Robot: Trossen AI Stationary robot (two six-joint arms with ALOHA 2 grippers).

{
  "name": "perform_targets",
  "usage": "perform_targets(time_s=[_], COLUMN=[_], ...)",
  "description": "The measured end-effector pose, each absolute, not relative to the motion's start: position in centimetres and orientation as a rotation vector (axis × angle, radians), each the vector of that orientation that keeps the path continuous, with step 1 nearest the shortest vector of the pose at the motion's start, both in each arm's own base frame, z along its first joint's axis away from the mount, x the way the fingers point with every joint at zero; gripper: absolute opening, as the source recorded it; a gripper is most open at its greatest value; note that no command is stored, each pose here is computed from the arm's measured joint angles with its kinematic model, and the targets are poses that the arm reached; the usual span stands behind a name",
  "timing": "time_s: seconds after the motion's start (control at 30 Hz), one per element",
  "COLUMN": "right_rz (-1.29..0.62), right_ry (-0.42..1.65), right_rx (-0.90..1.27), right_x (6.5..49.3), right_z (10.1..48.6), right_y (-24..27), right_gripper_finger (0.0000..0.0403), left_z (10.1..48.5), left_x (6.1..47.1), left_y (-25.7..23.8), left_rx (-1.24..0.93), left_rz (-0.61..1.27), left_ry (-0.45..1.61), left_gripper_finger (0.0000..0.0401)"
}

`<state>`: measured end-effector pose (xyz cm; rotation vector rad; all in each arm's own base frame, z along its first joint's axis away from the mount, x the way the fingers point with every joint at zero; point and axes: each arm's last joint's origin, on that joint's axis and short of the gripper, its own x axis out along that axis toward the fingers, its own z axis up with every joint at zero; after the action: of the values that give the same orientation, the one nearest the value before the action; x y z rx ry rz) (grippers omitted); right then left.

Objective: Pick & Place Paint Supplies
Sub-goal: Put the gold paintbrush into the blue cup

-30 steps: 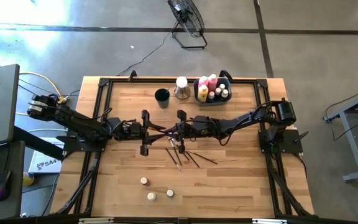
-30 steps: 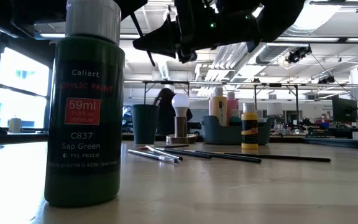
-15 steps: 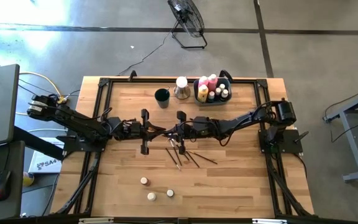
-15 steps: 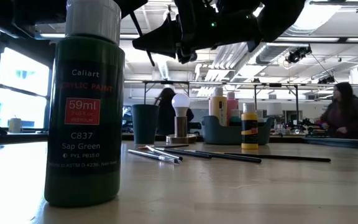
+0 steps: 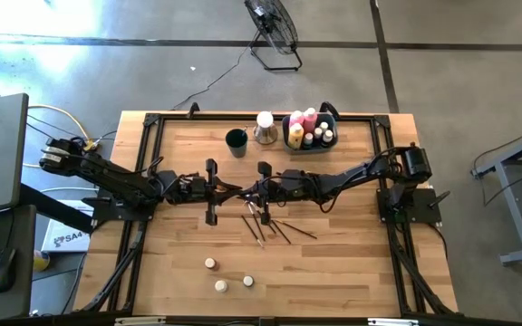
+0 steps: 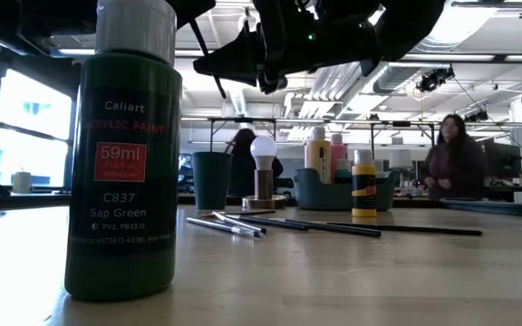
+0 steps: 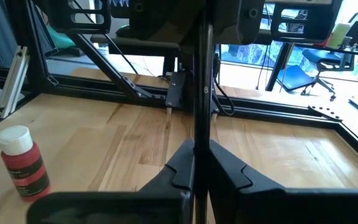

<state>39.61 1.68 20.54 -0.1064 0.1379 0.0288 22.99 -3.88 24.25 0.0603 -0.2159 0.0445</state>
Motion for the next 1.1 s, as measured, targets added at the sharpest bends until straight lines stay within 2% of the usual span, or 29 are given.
perform_targets(time_s=[0.23, 0.47, 0.6, 0.7, 0.83, 1.1], right_rz=[0.017, 0.019, -0.007, -0.040, -0.056, -0.035], right_ry=[0.138, 0.133, 0.195, 0.284, 0.391, 0.470], right_rx=[-0.111, -0.143, -0.150, -0.159, -0.173, -0.132], right_x=[39.6, 39.2, 38.6, 37.8, 36.5, 35.0], right_z=[20.6, 21.6, 22.0, 22.3, 23.0, 23.9], right_y=[1.6, 1.7, 1.6, 1.5, 1.6, 2.2], right_gripper_finger=[0.0051, 0.0132, 0.0184, 0.0207, 0.0211, 0.0184], left_z=[24.2, 24.5, 24.8, 25.0, 25.1, 25.1], left_x=[23.0, 22.6, 22.4, 22.1, 21.9, 21.7], left_y=[-3.8, -3.7, -3.6, -3.3, -2.0, 2.6], left_rx=[0.067, 0.080, 0.111, 0.141, 0.163, 0.180], left_rz=[0.087, 0.094, 0.120, 0.192, 0.316, 0.540], left_ry=[-0.208, -0.208, -0.216, -0.204, -0.161, -0.130], left_gripper_finger=[0.0010, 0.0010, 0.0010, 0.0010, 0.0010, 0.0010])
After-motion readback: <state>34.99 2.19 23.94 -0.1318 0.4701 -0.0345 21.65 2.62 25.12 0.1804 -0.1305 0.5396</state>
